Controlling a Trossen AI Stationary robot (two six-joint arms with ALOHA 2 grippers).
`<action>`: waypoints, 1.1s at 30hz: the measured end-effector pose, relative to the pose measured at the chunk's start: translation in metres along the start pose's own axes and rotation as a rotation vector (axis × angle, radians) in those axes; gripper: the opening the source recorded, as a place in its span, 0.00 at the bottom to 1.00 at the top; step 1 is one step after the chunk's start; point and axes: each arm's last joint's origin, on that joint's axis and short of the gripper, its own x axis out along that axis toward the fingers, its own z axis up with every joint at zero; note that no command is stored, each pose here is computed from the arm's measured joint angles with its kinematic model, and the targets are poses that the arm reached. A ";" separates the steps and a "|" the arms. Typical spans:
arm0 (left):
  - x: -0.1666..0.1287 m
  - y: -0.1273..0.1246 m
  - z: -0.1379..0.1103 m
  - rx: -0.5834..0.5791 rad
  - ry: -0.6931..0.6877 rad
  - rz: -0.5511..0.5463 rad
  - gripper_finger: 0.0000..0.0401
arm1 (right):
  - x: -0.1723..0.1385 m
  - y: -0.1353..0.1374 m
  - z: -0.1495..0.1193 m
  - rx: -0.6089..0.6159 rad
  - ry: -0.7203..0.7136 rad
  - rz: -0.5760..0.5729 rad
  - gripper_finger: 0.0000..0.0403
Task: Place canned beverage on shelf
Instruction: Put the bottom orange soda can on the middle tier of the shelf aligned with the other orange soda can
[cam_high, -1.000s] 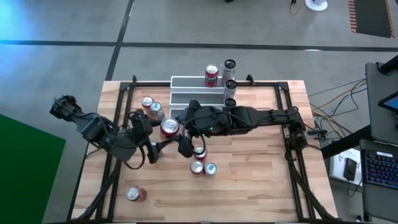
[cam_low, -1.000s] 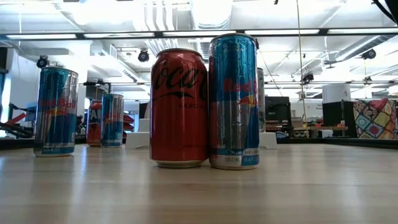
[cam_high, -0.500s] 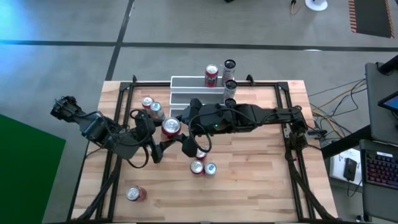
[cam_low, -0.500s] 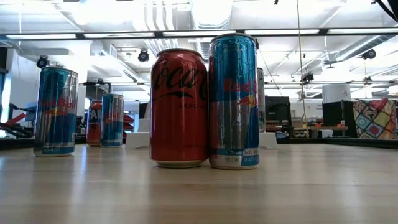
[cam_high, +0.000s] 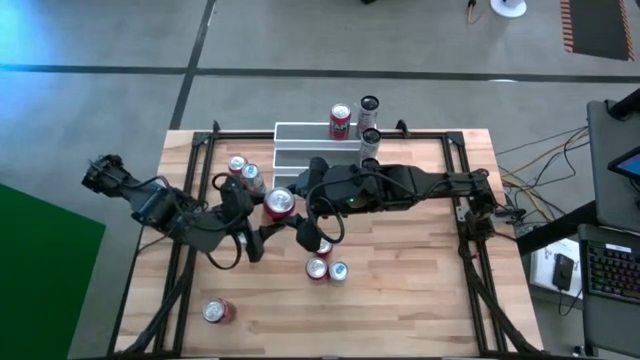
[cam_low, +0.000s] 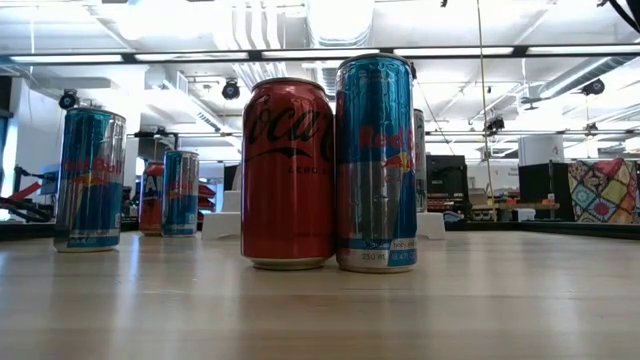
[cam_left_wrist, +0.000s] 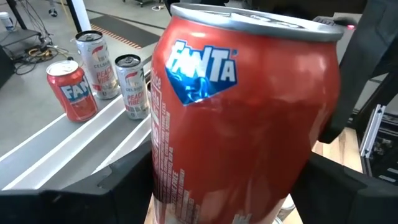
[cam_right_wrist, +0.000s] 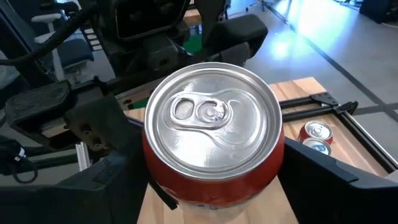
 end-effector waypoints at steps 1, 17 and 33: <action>0.001 0.000 0.000 0.006 0.000 0.001 0.72 | -0.002 0.000 0.000 -0.003 0.009 -0.001 0.75; 0.080 0.051 0.010 0.095 -0.104 -0.099 0.72 | -0.132 -0.028 0.004 0.053 0.168 -0.310 0.90; 0.209 0.193 -0.050 0.192 -0.255 -0.284 0.72 | -0.166 -0.061 0.005 0.019 0.149 -0.651 0.90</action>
